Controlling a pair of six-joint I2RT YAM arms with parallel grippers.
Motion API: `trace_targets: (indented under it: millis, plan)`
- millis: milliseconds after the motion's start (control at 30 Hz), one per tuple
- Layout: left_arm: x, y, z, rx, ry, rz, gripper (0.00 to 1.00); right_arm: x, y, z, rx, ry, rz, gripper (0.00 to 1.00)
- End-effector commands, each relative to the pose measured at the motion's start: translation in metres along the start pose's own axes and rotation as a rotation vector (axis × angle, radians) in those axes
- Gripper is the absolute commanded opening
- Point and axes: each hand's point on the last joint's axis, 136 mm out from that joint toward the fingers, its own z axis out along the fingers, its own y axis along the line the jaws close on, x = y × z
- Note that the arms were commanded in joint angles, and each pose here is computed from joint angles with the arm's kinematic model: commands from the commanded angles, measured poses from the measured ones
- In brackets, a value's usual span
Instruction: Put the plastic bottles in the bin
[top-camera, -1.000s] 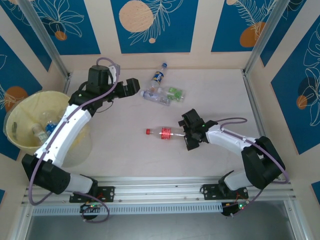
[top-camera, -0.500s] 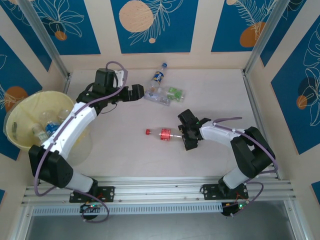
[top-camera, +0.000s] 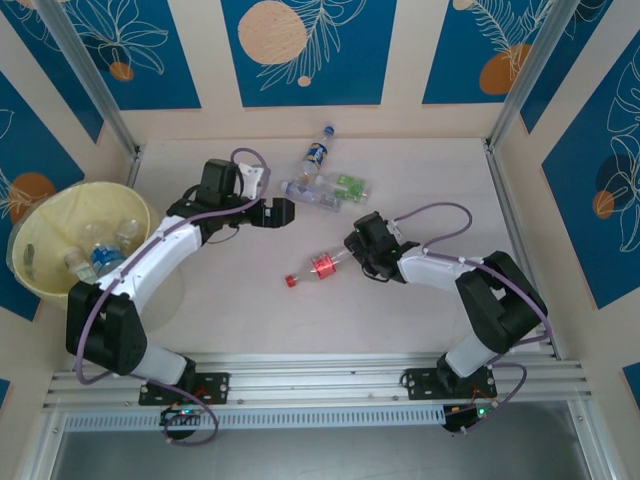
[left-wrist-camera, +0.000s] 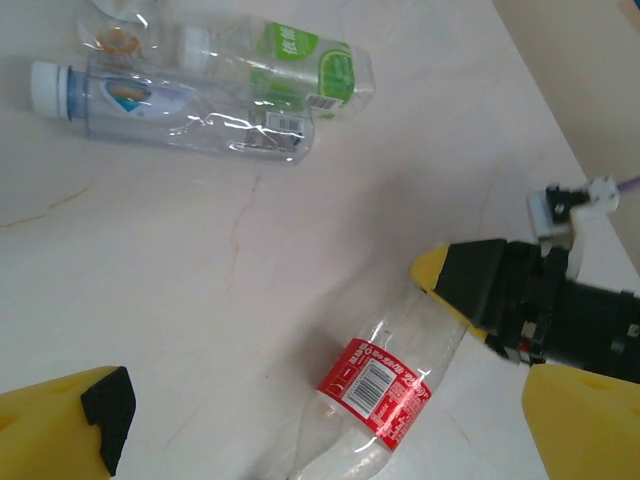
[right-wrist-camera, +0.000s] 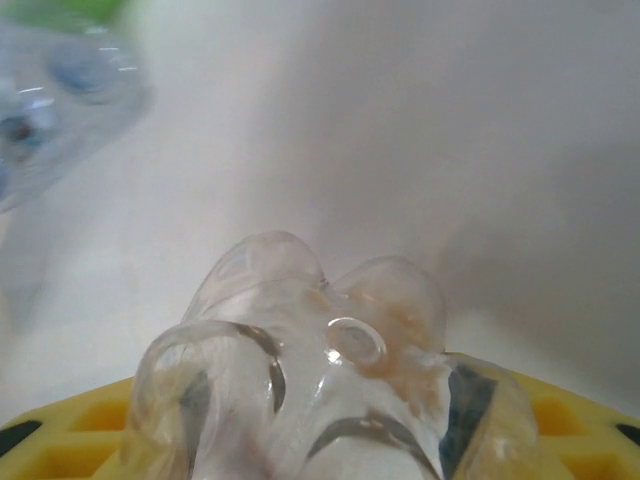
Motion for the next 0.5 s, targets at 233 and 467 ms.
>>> trace_targets:
  millis: [233,467]
  plan:
    - [0.003,-0.082,-0.011,0.356,-0.123,0.297,1.00,-0.024,0.139,-0.084,-0.509,-0.126,-0.626,0.48]
    - [0.009,-0.075,-0.005,0.216,-0.135,0.437,1.00,-0.021,0.190,-0.134,-0.678,-0.154,-0.761,0.47]
